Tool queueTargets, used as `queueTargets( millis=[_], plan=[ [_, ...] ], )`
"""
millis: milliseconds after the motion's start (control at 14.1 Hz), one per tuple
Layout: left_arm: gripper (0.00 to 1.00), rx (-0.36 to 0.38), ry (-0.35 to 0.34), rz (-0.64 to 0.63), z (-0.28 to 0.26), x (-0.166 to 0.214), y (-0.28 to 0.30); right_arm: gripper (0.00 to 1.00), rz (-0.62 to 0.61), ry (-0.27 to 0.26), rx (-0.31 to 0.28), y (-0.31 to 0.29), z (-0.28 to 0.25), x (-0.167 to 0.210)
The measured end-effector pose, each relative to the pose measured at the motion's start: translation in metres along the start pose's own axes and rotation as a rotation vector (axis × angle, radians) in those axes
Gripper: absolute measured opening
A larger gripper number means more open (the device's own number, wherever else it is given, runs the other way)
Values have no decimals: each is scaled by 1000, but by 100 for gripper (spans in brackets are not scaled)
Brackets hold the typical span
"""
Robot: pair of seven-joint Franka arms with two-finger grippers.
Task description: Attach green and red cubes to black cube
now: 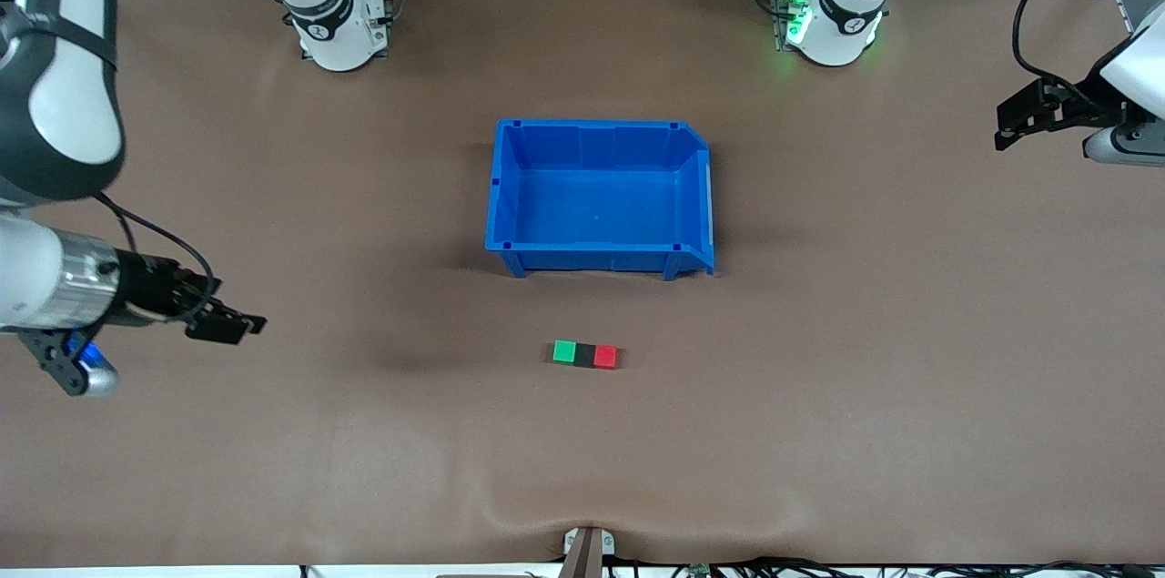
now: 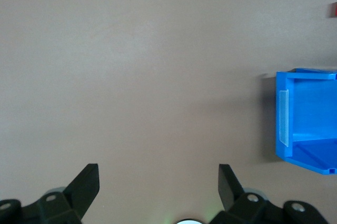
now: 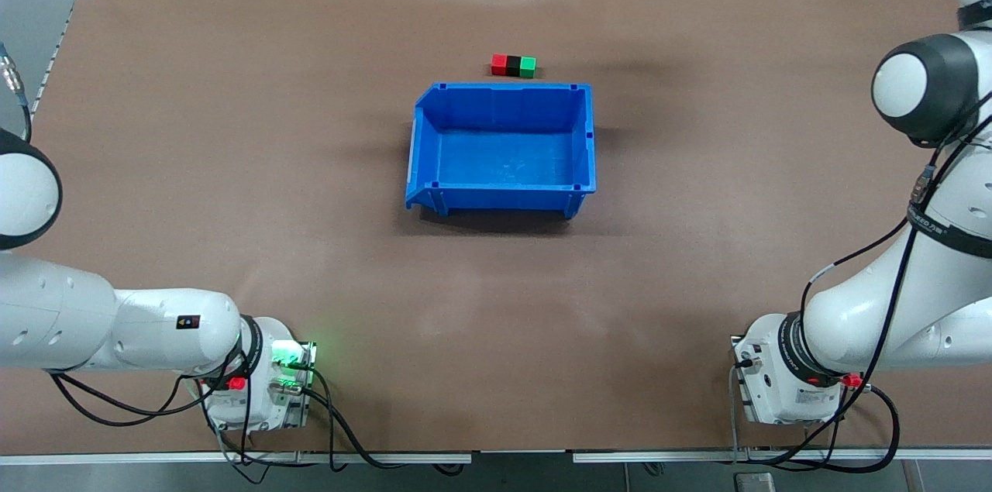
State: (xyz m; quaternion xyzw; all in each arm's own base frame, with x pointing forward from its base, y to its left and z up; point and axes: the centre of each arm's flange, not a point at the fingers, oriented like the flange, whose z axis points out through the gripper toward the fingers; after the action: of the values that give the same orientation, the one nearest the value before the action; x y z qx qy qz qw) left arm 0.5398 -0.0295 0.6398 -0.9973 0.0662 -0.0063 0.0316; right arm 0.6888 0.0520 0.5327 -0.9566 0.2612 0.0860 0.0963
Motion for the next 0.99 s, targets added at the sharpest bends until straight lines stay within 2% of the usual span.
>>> queueTargets(
  millis=[142,567,992],
  plan=[
    [100,0,0,1,0,0,0,100,-88,34,-52,10,-23,-13],
    [100,0,1,14,-1,1,8,100,-320,71,-156,48,-91,-54],
    [100,0,1,14,-1,1,8,100,-386,94,-196,64,-128,-89]
  ],
)
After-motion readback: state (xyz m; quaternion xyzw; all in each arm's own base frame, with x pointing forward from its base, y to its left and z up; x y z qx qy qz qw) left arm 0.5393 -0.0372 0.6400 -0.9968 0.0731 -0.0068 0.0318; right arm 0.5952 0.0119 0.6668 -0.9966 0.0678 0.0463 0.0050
